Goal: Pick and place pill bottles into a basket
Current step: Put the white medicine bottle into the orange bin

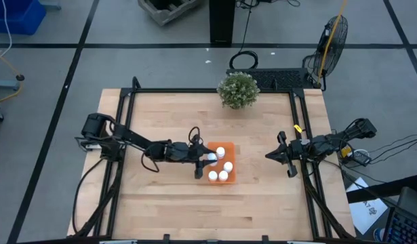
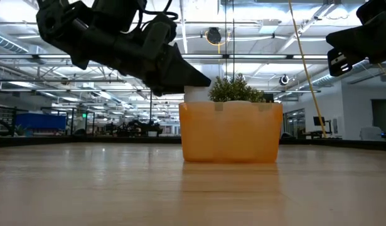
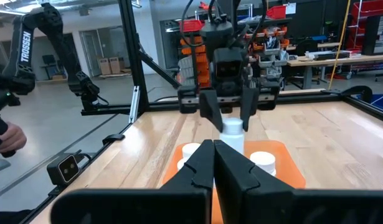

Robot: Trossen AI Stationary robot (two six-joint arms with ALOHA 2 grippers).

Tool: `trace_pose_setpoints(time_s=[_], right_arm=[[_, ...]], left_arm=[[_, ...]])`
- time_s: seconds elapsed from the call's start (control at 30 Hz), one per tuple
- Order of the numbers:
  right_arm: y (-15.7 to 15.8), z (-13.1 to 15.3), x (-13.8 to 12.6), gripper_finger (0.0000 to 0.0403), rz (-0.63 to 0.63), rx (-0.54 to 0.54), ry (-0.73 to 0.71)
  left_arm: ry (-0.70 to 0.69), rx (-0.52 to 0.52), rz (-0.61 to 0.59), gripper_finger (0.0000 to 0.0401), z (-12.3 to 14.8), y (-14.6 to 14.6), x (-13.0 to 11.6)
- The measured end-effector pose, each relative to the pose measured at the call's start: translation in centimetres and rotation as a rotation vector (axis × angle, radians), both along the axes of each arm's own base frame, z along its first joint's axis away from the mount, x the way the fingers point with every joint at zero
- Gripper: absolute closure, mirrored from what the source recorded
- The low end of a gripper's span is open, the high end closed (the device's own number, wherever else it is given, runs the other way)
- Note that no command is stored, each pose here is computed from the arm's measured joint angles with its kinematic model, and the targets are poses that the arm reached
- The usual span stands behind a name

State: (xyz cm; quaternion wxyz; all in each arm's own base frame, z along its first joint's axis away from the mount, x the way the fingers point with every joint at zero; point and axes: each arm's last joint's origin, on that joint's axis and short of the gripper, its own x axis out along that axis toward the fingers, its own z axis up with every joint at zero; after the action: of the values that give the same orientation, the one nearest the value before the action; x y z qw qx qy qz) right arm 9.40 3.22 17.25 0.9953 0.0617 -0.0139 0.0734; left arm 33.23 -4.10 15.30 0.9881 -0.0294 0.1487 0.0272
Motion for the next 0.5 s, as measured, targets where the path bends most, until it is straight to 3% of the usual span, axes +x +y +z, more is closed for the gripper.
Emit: trace_pose_setpoints(time_s=[0.5], right_arm=[[0.0,0.0,0.0,0.0403,0.0,0.0,0.0]], left_arm=[[0.016,-0.025,-0.045,0.0233,-2.4,-0.1,0.7]])
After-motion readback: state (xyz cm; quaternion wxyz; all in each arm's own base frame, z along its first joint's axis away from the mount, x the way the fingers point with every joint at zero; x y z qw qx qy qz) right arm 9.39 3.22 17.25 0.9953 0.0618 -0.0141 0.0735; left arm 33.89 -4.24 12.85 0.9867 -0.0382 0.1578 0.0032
